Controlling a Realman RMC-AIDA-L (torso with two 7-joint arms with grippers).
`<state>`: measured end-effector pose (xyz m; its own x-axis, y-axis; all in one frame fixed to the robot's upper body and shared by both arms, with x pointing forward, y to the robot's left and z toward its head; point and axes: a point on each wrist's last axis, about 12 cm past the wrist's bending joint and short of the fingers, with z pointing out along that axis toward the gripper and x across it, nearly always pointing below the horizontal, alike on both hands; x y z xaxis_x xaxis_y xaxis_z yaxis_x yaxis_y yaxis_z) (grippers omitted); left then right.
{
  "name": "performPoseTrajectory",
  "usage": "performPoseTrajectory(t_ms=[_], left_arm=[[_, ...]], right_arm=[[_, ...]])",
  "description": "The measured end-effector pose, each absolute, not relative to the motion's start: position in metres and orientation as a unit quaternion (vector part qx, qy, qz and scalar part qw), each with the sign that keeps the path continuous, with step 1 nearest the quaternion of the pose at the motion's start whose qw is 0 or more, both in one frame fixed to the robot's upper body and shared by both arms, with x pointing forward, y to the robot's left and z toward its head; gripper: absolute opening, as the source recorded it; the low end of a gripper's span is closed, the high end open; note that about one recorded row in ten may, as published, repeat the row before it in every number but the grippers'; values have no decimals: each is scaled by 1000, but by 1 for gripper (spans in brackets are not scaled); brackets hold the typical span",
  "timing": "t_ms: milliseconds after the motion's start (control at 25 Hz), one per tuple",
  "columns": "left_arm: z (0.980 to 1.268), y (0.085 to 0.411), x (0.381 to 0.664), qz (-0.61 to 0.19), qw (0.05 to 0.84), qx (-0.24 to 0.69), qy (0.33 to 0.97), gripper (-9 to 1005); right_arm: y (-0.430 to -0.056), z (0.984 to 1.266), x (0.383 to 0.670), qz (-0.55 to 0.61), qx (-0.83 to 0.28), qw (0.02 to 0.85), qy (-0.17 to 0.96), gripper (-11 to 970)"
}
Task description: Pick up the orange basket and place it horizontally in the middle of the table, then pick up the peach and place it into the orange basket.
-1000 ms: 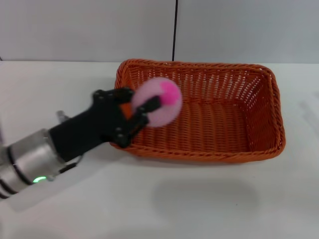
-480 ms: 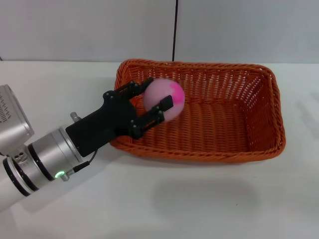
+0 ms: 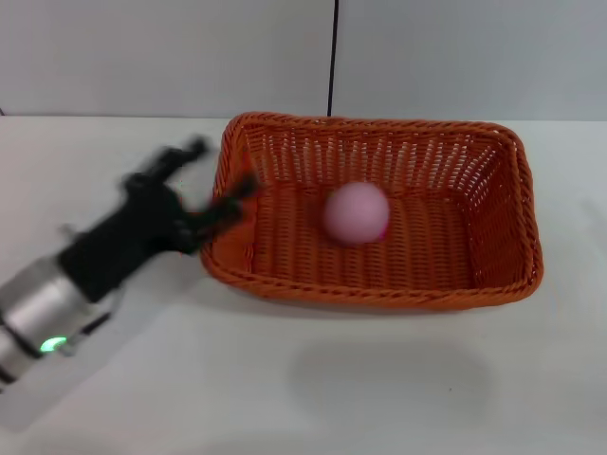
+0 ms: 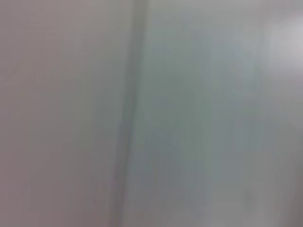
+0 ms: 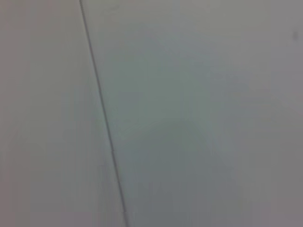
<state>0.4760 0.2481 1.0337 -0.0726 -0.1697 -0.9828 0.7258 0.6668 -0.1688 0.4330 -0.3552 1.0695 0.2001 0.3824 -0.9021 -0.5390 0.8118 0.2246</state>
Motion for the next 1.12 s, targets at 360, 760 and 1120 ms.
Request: performPoseTrajectory(t_ms=[360,760,1120], left_arm=[[1029,324,437,-238,719,78,648,832],[1025,358,391,-116,786,-5,607,832],[1028,356,387,-99,801,5,590,832]], right_arm=[[-365,1047,398,172,4,814,555,595],[-371,1040,380,99,80,835,536,595],[-373,1041,379,92,82,838,531,595]])
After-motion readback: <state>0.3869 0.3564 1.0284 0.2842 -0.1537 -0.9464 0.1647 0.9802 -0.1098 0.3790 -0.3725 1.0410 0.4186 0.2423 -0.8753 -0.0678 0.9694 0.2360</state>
